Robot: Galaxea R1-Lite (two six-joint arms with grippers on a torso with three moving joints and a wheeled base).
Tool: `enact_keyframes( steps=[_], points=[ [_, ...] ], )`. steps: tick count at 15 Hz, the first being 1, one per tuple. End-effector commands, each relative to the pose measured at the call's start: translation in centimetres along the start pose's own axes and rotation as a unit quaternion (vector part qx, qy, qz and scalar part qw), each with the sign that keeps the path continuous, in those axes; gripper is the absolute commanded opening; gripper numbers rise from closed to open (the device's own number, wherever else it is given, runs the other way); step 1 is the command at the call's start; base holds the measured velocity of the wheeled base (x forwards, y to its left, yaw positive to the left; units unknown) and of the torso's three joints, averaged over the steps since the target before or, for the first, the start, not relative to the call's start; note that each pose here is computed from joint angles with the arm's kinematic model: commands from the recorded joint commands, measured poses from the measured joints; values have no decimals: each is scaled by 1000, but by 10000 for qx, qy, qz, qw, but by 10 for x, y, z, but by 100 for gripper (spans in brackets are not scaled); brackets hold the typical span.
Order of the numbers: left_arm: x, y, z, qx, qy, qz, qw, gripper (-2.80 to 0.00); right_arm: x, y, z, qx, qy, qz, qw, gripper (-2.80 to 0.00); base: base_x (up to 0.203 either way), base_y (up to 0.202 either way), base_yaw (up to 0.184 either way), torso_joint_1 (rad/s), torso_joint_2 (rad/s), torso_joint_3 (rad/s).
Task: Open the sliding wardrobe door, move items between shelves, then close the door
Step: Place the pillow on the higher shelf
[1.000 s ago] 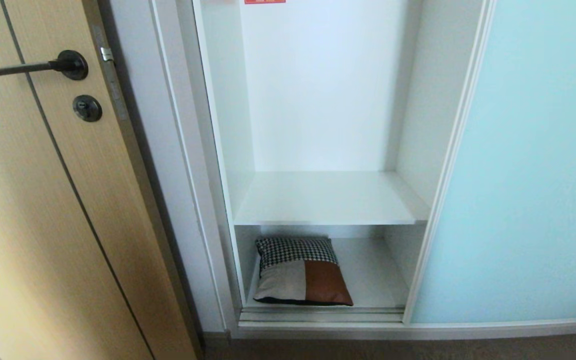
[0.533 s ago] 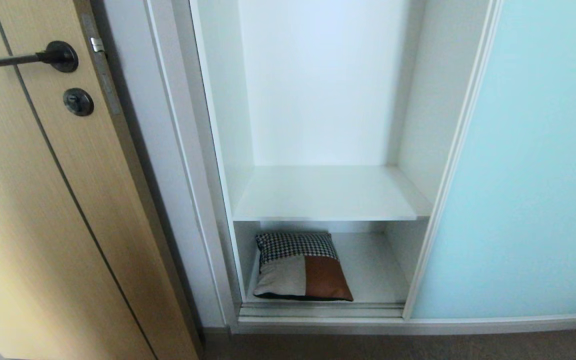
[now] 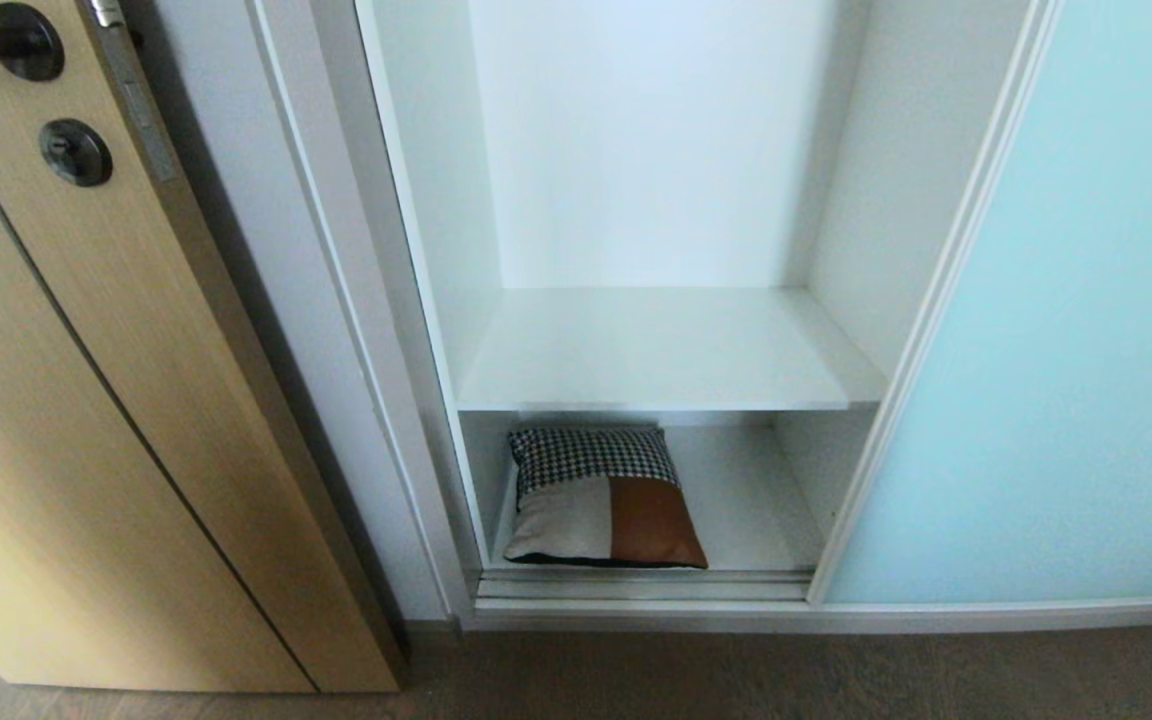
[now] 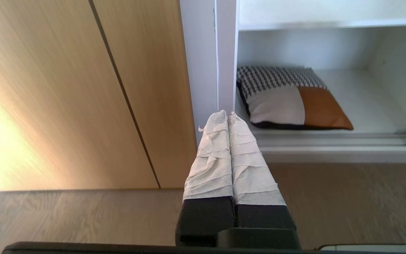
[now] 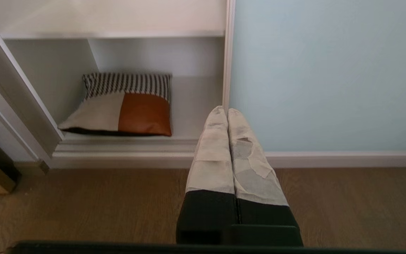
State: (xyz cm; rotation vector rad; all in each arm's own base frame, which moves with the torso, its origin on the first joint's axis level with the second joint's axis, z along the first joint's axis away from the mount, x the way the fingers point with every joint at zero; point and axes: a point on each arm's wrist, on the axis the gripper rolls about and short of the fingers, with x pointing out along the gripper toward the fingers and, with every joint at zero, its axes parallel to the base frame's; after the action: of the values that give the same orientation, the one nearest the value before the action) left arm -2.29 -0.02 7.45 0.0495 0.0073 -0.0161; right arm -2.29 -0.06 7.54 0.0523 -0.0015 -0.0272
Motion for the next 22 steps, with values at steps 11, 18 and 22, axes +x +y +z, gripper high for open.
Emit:
enact_keyframes(
  steps=[11, 18, 22],
  points=[
    [0, 0, 0, 12, 46, -7, 10000, -280, 0, 0, -1, -1, 12, -2, 10000, -280, 0, 0, 0, 1, 4, -201],
    [0, 0, 0, 27, 53, -23, 10000, -280, 0, 0, -1, -1, 11, -2, 10000, -280, 0, 0, 0, 3, 3, -196],
    [0, 0, 0, 28, 47, -22, 10000, -280, 0, 0, -1, -1, 12, -2, 10000, -280, 0, 0, 0, 4, 1, -198]
  ],
)
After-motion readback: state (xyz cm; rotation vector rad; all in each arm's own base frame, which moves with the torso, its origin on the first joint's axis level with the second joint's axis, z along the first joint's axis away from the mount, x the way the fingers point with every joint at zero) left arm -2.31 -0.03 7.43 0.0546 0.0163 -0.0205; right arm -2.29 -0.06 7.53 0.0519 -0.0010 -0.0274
